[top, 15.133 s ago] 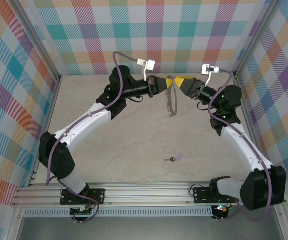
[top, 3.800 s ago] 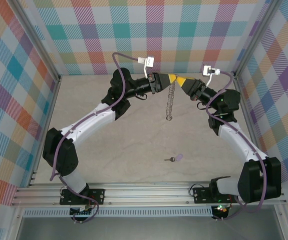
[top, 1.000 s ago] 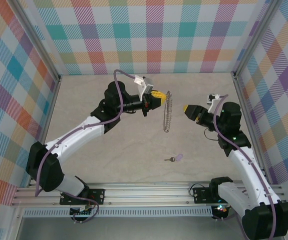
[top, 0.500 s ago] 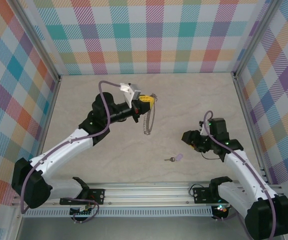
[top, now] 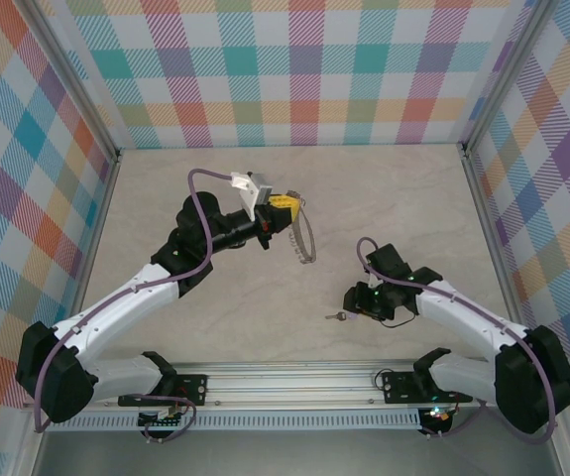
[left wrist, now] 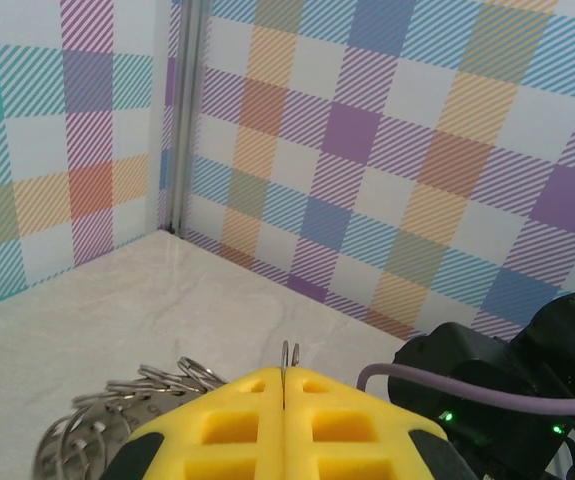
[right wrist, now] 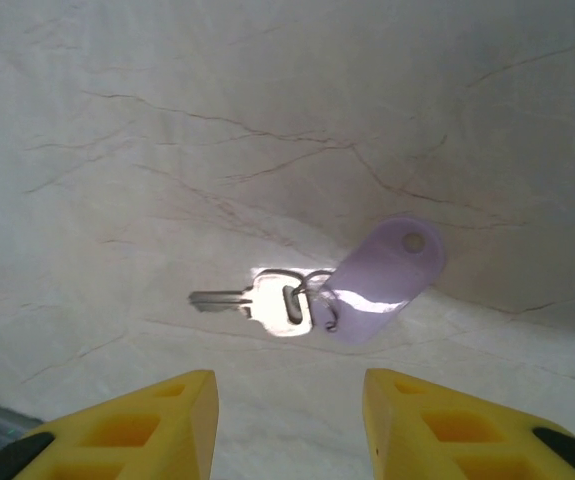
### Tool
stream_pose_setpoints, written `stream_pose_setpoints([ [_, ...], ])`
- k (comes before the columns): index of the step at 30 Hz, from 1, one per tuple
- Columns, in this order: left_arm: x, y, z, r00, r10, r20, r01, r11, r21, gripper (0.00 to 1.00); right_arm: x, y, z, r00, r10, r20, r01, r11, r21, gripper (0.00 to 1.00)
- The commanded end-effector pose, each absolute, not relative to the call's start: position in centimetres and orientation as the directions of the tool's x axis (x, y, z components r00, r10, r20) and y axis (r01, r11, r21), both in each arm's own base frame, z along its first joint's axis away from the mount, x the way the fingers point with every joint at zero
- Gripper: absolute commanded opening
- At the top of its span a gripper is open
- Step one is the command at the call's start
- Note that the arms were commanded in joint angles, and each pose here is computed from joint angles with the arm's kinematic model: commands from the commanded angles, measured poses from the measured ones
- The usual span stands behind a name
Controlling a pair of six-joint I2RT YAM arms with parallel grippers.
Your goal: Put the keys on the keyring
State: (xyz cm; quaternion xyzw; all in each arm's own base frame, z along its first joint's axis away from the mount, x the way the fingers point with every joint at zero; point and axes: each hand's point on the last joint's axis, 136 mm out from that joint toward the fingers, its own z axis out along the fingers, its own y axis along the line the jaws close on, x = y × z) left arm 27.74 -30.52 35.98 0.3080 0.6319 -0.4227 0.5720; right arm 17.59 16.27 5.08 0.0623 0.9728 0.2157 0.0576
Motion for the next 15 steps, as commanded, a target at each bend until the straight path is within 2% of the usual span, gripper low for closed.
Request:
stream_pose_setpoints([
  [1, 27.3, -29.8, 38.6, -0.087, -0.167, -0.982, 0.883, 0.443, -0.154, 0.0, 18.2, 16.5, 5.0, -0.988, 0.103, -0.116, 0.055, 0.93, 0.365, 0.43],
  [15, 27.7, -29.0, 38.2, -0.091, -0.177, -0.98, 0.879, 0.448, -0.163, 0.0, 18.6, 18.2, 2.9, -0.996, 0.016, -0.086, -0.009, 0.956, 0.292, 0.41],
])
